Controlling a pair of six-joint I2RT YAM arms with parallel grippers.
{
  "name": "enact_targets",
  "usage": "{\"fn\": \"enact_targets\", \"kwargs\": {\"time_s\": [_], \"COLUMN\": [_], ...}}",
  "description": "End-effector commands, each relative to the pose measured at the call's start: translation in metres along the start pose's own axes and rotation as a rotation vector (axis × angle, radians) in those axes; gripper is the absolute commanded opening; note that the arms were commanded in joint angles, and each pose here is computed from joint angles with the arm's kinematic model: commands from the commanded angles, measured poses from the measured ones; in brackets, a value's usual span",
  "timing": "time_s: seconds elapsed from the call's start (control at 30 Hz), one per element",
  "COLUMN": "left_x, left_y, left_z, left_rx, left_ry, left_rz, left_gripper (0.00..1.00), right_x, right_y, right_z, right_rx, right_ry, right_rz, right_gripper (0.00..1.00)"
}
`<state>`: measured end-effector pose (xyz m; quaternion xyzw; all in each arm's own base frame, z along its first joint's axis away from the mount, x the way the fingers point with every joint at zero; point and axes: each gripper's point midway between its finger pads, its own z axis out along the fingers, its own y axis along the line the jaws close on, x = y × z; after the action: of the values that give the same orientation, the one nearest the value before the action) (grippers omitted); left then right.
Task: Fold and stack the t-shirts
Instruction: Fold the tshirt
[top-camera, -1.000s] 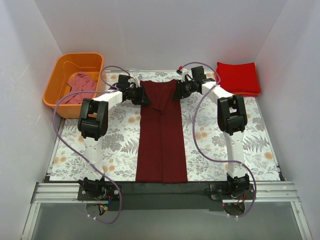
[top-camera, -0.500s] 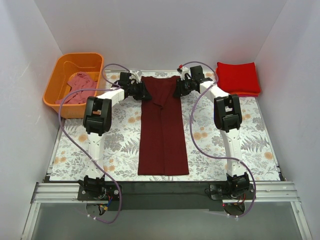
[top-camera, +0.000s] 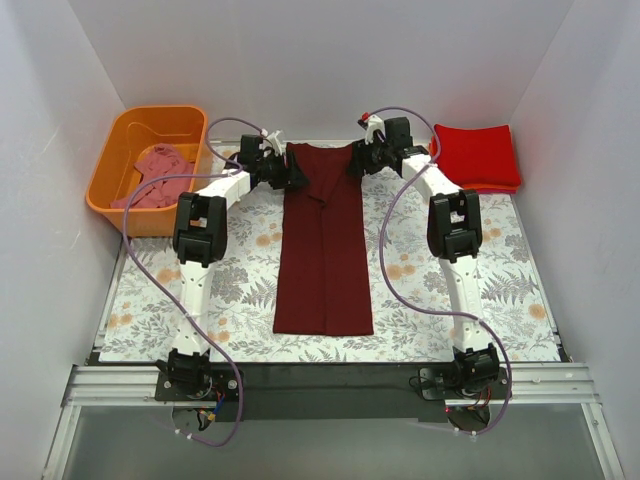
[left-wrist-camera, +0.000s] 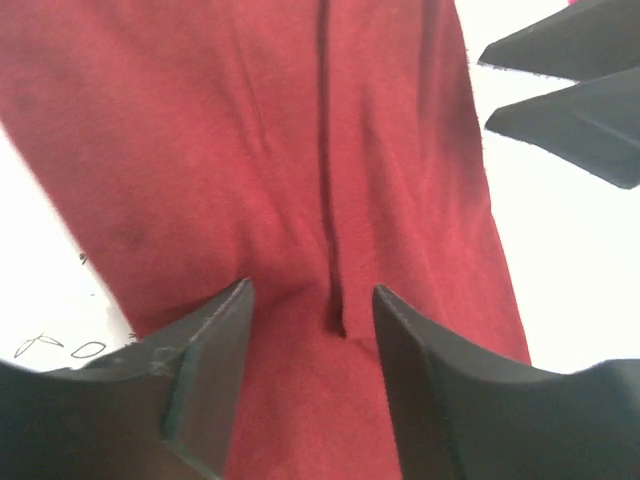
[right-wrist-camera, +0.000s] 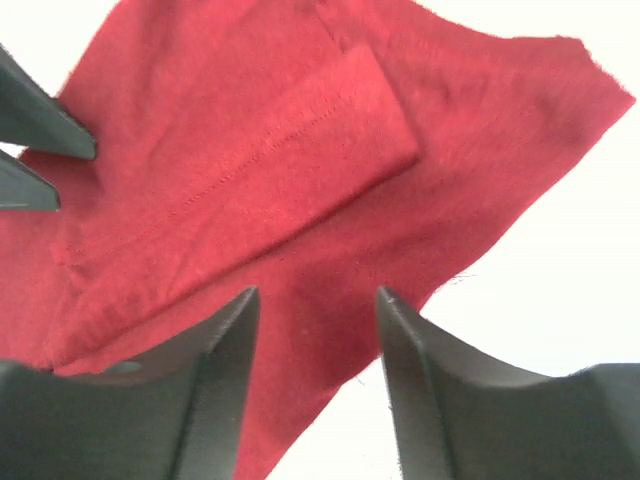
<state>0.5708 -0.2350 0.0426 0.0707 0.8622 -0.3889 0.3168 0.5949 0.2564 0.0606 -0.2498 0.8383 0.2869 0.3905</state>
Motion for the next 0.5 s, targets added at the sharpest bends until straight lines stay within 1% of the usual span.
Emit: {"fn": "enact_targets", "kwargs": {"time_s": [0.0,0.03,0.07,0.1,0.13,0.17,0.2,0.23,0.27,0.3,0.33,0.37,0.4,0.43,0.47], "left_x": [-0.079,-0.087,-0.096,-0.112,-0.11,-0.111,-0.106,-0.114,-0.094,-0.097,-0.101,-0.08,-0.068,-0.054,-0.038], "left_y": [-0.068,-0.078,-0.09,-0.115,-0.123,-0.135,-0.146,-0.177,-0.17,-0.18,-0.199,-0.189,-0.193,-0.194,-0.202], "left_z": [-0.054,-0.063,-0.075,-0.099,-0.11,-0.122,-0.132,-0.164,-0.165,-0.178,-0.205,-0.205,-0.213,-0.218,-0.234], "left_rx": [0.07,0.078,0.084,0.098,0.104,0.118,0.151,0.18,0.176,0.171,0.155,0.139,0.152,0.159,0.165], "left_ry": [-0.157,-0.175,-0.199,-0.245,-0.248,-0.257,-0.256,-0.305,-0.278,-0.327,-0.391,-0.367,-0.348,-0.323,-0.316], "left_rz": [0.179,0.207,0.263,0.321,0.349,0.396,0.475,0.563,0.562,0.589,0.628,0.624,0.731,0.763,0.812], "left_gripper": [0.56,0.61,0.72,0.75,0.78,0.79,0.8,0.8,0.8,0.81,0.81,0.81,0.82,0.82,0.82], "right_x": [-0.121,-0.131,-0.149,-0.155,-0.159,-0.179,-0.162,-0.164,-0.174,-0.155,-0.151,-0.157,-0.139,-0.131,-0.131], "right_y": [0.038,0.047,0.062,0.071,0.083,0.104,0.108,0.116,0.137,0.143,0.148,0.164,0.168,0.175,0.189], "right_z": [-0.065,-0.074,-0.097,-0.107,-0.116,-0.146,-0.146,-0.156,-0.184,-0.184,-0.193,-0.217,-0.217,-0.225,-0.243], "right_rx": [-0.025,-0.032,-0.037,-0.037,-0.046,-0.04,-0.048,-0.048,-0.058,-0.095,-0.101,-0.105,-0.131,-0.146,-0.157], "right_ry": [-0.249,-0.266,-0.301,-0.313,-0.322,-0.367,-0.334,-0.342,-0.379,-0.353,-0.355,-0.388,-0.361,-0.35,-0.361], "right_rz": [-0.221,-0.25,-0.291,-0.35,-0.39,-0.458,-0.475,-0.554,-0.611,-0.624,-0.675,-0.712,-0.714,-0.755,-0.805], "right_gripper": [0.62,0.62,0.64,0.66,0.67,0.69,0.76,0.81,0.86,0.98,0.98,0.98,0.99,0.98,0.98]}}
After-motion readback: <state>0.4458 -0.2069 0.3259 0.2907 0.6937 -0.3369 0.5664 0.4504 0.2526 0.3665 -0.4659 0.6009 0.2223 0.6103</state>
